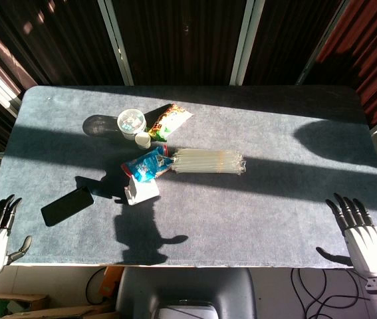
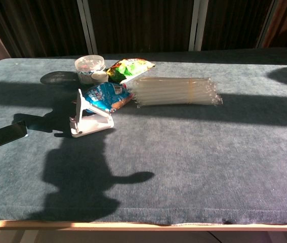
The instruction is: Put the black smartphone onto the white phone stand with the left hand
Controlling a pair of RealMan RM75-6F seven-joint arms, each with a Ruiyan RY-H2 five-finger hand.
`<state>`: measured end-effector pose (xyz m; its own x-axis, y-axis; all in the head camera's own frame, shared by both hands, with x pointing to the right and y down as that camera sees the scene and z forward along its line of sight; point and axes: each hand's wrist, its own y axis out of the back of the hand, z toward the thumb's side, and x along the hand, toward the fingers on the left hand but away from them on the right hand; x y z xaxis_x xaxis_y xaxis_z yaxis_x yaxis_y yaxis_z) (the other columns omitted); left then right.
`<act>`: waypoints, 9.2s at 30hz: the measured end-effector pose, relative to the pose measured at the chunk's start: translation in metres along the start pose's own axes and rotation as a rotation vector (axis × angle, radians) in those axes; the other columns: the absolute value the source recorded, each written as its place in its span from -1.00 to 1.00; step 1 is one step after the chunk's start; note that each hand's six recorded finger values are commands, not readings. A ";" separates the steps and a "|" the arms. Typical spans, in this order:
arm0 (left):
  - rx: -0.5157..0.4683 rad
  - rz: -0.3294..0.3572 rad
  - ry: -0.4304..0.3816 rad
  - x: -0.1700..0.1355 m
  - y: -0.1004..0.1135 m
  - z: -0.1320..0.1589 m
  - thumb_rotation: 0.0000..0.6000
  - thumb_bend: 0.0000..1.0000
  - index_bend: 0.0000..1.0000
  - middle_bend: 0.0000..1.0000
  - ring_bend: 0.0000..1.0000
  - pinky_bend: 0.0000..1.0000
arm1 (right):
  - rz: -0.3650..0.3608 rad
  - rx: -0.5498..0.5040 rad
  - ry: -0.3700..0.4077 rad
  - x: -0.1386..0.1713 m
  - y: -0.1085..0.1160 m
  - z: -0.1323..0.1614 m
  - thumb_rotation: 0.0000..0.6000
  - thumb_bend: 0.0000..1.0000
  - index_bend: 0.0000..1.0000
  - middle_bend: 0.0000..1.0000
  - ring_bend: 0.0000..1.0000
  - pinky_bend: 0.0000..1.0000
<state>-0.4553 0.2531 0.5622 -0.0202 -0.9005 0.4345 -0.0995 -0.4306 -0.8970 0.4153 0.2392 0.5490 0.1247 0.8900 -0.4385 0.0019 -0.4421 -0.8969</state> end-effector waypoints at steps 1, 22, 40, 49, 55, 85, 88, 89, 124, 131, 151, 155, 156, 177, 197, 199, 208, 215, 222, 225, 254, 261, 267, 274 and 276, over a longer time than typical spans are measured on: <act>0.000 0.001 0.000 0.000 0.000 0.000 1.00 -0.34 -1.00 -0.97 -1.00 -0.89 | 0.000 0.001 0.002 0.000 0.000 0.001 1.00 -0.57 -1.00 -1.00 -1.00 -1.00; 0.325 -0.187 0.009 0.048 -0.045 0.068 1.00 -0.45 -0.82 -0.66 -0.86 -0.63 | 0.039 -0.014 0.041 -0.008 -0.005 0.010 1.00 -0.57 -1.00 -1.00 -1.00 -1.00; 0.561 -0.429 0.256 0.118 -0.107 0.128 1.00 -0.46 -0.87 -0.78 -0.86 -0.60 | 0.056 -0.042 0.073 -0.011 -0.003 0.012 1.00 -0.57 -1.00 -1.00 -1.00 -1.00; 0.535 -0.483 0.307 0.127 -0.113 0.123 1.00 -0.46 -0.82 -0.71 -0.83 -0.58 | 0.044 -0.049 0.069 -0.010 0.000 0.010 1.00 -0.57 -1.00 -1.00 -1.00 -1.00; 0.507 -0.493 0.305 0.133 -0.113 0.124 1.00 -0.46 -0.82 -0.70 -0.81 -0.57 | 0.045 -0.051 0.071 -0.010 0.000 0.010 1.00 -0.57 -1.00 -1.00 -1.00 -1.00; 0.587 -0.563 0.447 0.163 -0.134 0.096 1.00 -0.42 -0.39 -0.06 -0.50 -0.51 | 0.031 -0.064 0.059 -0.009 0.005 0.005 1.00 -0.57 -1.00 -1.00 -1.00 -1.00; 0.596 -0.586 0.462 0.165 -0.137 0.093 1.00 -0.42 -0.22 0.17 -0.34 -0.49 | 0.031 -0.063 0.058 -0.009 0.005 0.005 1.00 -0.57 -1.00 -1.00 -1.00 -1.00; 0.601 -0.592 0.465 0.165 -0.138 0.092 1.00 -0.41 -0.14 0.27 -0.26 -0.48 | 0.031 -0.063 0.057 -0.009 0.005 0.005 1.00 -0.57 -1.00 -1.00 -1.00 -1.00; 0.225 -0.368 0.118 0.153 -0.093 0.091 1.00 0.06 0.66 1.00 0.52 -0.23 | 0.045 -0.042 0.056 -0.009 -0.001 0.009 1.00 -0.57 -1.00 -1.00 -1.00 -1.00; 0.064 -0.240 0.026 0.134 -0.060 0.087 1.00 0.06 0.66 1.00 0.52 -0.24 | 0.043 -0.040 0.056 -0.008 -0.002 0.009 1.00 -0.57 -1.00 -1.00 -1.00 -1.00; -0.748 -0.075 -0.132 0.119 -0.009 0.118 1.00 0.05 0.67 1.00 0.52 -0.27 | 0.060 -0.025 0.060 -0.010 -0.007 0.013 1.00 -0.57 -1.00 -1.00 -1.00 -1.00; -0.807 -0.048 -0.162 0.123 -0.010 0.136 1.00 0.05 0.67 1.00 0.52 -0.27 | 0.058 -0.027 0.059 -0.010 -0.007 0.013 1.00 -0.57 -1.00 -1.00 -1.00 -1.00; -0.800 -0.042 -0.165 0.124 -0.012 0.141 1.00 0.05 0.67 1.00 0.52 -0.28 | 0.058 -0.028 0.059 -0.010 -0.007 0.013 1.00 -0.57 -1.00 -1.00 -1.00 -1.00; -0.685 0.012 -0.045 0.145 -0.078 0.197 1.00 0.04 0.68 1.00 0.51 -0.27 | 0.063 -0.035 0.060 -0.011 -0.005 0.010 1.00 -0.57 -1.00 -1.00 -1.00 -1.00; -0.877 0.017 -0.019 0.137 -0.100 0.213 1.00 0.05 0.69 1.00 0.51 -0.29 | 0.064 -0.044 0.052 -0.009 -0.004 0.006 1.00 -0.57 -1.00 -1.00 -1.00 -1.00; -0.892 0.024 -0.017 0.138 -0.103 0.213 1.00 0.05 0.69 1.00 0.51 -0.29 | 0.063 -0.045 0.051 -0.009 -0.003 0.005 1.00 -0.57 -1.00 -1.00 -1.00 -1.00; -0.903 0.032 -0.008 0.139 -0.121 0.213 1.00 0.08 0.69 1.00 0.50 -0.30 | 0.057 -0.050 0.047 -0.008 -0.001 0.002 1.00 -0.57 -1.00 -1.00 -1.00 -1.00; -0.903 0.031 -0.006 0.139 -0.126 0.213 1.00 0.08 0.69 1.00 0.50 -0.30 | 0.058 -0.048 0.046 -0.008 -0.002 0.002 1.00 -0.57 -1.00 -1.00 -1.00 -1.00; -0.905 0.032 0.011 0.142 -0.133 0.208 1.00 0.08 0.69 1.00 0.50 -0.31 | 0.057 -0.047 0.044 -0.007 -0.001 0.002 1.00 -0.57 -1.00 -1.00 -1.00 -1.00; -0.904 0.030 0.016 0.143 -0.136 0.207 1.00 0.08 0.69 1.00 0.50 -0.31 | 0.056 -0.048 0.044 -0.007 -0.001 0.002 1.00 -0.57 -1.00 -1.00 -1.00 -1.00; -0.864 -0.091 -0.013 0.141 -0.149 0.210 1.00 -0.35 -0.76 -0.63 -0.66 -0.80 | 0.056 -0.048 0.042 -0.007 -0.001 0.001 1.00 -0.57 -1.00 -1.00 -1.00 -1.00; -0.869 -0.091 -0.038 0.139 -0.143 0.211 1.00 -0.42 -1.00 -1.00 -0.97 -0.93 | 0.053 -0.047 0.041 -0.007 0.000 0.001 1.00 -0.57 -1.00 -1.00 -1.00 -1.00; -0.863 -0.096 -0.062 0.136 -0.139 0.212 1.00 -0.44 -1.00 -1.00 -1.00 -0.97 | 0.054 -0.045 0.042 -0.007 -0.001 0.001 1.00 -0.57 -1.00 -1.00 -1.00 -1.00; -0.758 -0.094 -0.164 0.127 -0.115 0.199 1.00 -0.42 -1.00 -1.00 -1.00 -1.00 | 0.050 -0.045 0.040 -0.006 0.000 0.000 1.00 -0.57 -1.00 -1.00 -1.00 -1.00; -0.679 -0.098 -0.183 0.124 -0.103 0.181 1.00 -0.41 -1.00 -1.00 -1.00 -1.00 | 0.052 -0.042 0.038 -0.006 -0.001 0.000 1.00 -0.57 -1.00 -1.00 -1.00 -1.00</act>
<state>-0.2674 0.1745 0.6944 0.1818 -0.8812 0.4364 -0.6919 -0.4300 -0.5800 0.4143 0.2344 0.5520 0.1636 0.8614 -0.4809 0.0359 -0.4923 -0.8697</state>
